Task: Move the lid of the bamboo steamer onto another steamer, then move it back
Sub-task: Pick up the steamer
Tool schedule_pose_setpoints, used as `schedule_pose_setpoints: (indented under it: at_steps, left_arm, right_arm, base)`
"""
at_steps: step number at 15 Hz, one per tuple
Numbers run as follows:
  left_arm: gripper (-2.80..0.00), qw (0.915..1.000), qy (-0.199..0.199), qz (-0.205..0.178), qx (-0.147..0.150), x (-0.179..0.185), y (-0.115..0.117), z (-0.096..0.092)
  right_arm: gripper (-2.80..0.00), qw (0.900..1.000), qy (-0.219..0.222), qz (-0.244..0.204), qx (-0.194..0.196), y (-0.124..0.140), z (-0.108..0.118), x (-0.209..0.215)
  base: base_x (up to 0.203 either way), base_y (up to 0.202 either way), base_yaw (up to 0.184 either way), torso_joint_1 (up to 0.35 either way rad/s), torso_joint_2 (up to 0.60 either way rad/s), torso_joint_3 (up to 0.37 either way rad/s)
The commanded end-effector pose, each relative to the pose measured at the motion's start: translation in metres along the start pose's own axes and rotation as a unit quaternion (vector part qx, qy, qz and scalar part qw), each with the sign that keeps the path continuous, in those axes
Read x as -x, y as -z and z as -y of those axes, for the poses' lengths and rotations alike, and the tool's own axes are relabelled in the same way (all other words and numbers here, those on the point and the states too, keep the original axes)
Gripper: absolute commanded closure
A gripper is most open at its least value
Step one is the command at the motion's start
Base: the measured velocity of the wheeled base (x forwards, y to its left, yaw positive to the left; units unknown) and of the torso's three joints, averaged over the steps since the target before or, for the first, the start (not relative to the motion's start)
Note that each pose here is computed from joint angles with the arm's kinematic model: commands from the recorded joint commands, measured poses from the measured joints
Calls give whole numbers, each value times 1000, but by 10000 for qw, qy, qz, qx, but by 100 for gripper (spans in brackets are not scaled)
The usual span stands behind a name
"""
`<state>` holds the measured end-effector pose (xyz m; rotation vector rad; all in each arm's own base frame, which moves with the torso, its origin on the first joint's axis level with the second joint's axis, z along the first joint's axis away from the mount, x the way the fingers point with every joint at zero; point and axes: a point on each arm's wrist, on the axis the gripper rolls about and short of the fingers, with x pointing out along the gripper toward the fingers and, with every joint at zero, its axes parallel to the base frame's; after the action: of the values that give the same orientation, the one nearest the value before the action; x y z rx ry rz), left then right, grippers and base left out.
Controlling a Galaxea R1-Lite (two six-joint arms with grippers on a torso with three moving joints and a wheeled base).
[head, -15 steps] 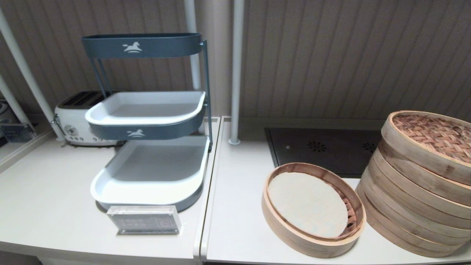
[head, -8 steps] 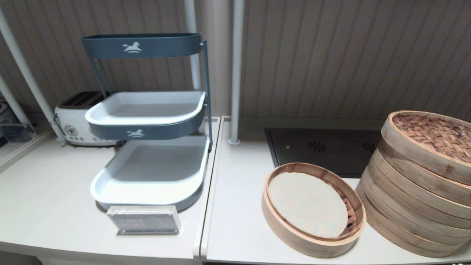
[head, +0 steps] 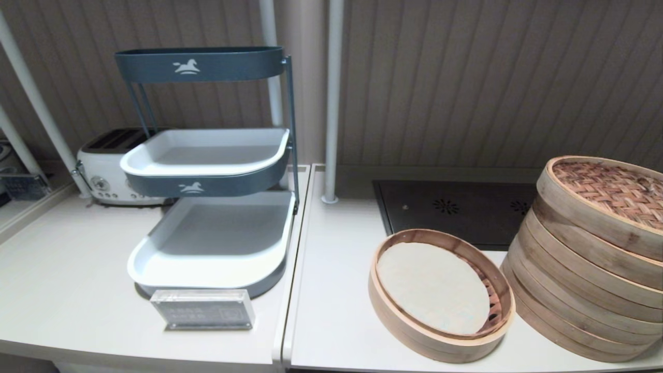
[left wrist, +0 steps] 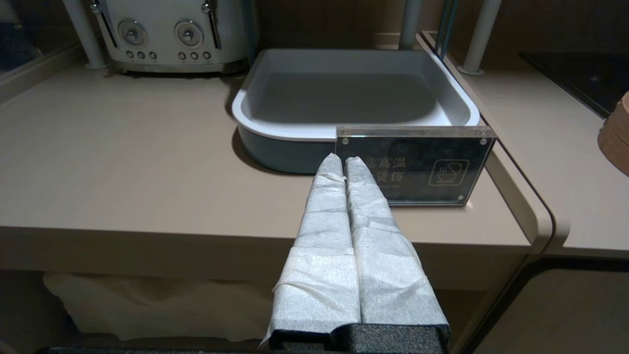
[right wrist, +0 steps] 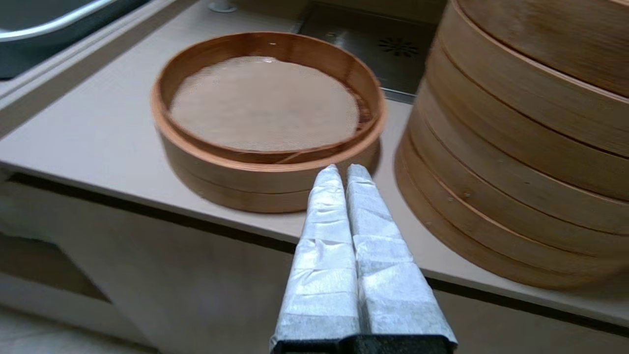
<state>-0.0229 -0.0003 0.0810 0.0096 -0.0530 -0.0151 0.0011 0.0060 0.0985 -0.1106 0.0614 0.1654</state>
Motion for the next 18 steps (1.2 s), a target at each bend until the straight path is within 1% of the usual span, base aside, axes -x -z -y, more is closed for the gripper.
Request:
schedule_pose_setpoints:
  at_steps: [1, 2, 3, 4, 7, 9, 11, 12, 13, 15, 18]
  left_arm:
    - [0, 9999, 1, -128, 2, -2, 8, 0]
    - [0, 9999, 1, -127, 2, -2, 8, 0]
    - [0, 9999, 1, -130, 2, -2, 8, 0]
    - [0, 9999, 1, -130, 2, -2, 8, 0]
    - [0, 9999, 1, -129, 2, -2, 8, 0]
    - [0, 9999, 1, -134, 2, -2, 8, 0]
    - [0, 9999, 1, -131, 2, -2, 8, 0]
    - [0, 9999, 1, -134, 2, -2, 8, 0]
    - [0, 9999, 1, -134, 2, -2, 8, 0]
    - [0, 9999, 1, -128, 2, -2, 8, 0]
    - [0, 9999, 1, -132, 2, -2, 8, 0]
  right_arm:
    - [0, 10000, 41, -87, 16, 5, 0, 0]
    - [0, 9999, -120, -91, 45, 5, 1, 0]
    - [0, 9998, 34, -175, 63, 6, 2, 1]
    - [0, 9991, 360, -215, 107, 9, 3, 3]
    - [0, 9980, 567, -69, 263, 23, 0, 14]
    - [0, 9978, 613, -173, 173, 26, 0, 14]
    - [0, 9980, 614, -57, 115, 27, -1, 16]
    - [0, 9979, 634, 107, 77, 28, -1, 18]
    - [0, 9974, 663, 265, -73, 28, -1, 20]
    - [0, 9960, 795, 282, -280, 29, -1, 20]
    - [0, 9959, 803, 289, -284, 29, -1, 20]
  base:
    - [0, 0, 0, 0, 0, 0]
    - [0, 0, 0, 0, 0, 0]
    - [0, 0, 0, 0, 0, 0]
    - [0, 0, 0, 0, 0, 0]
    - [0, 0, 0, 0, 0, 0]
    - [0, 0, 0, 0, 0, 0]
    - [0, 0, 0, 0, 0, 0]
    - [0, 0, 0, 0, 0, 0]
    - [0, 0, 0, 0, 0, 0]
    - [0, 0, 0, 0, 0, 0]
    - [0, 0, 0, 0, 0, 0]
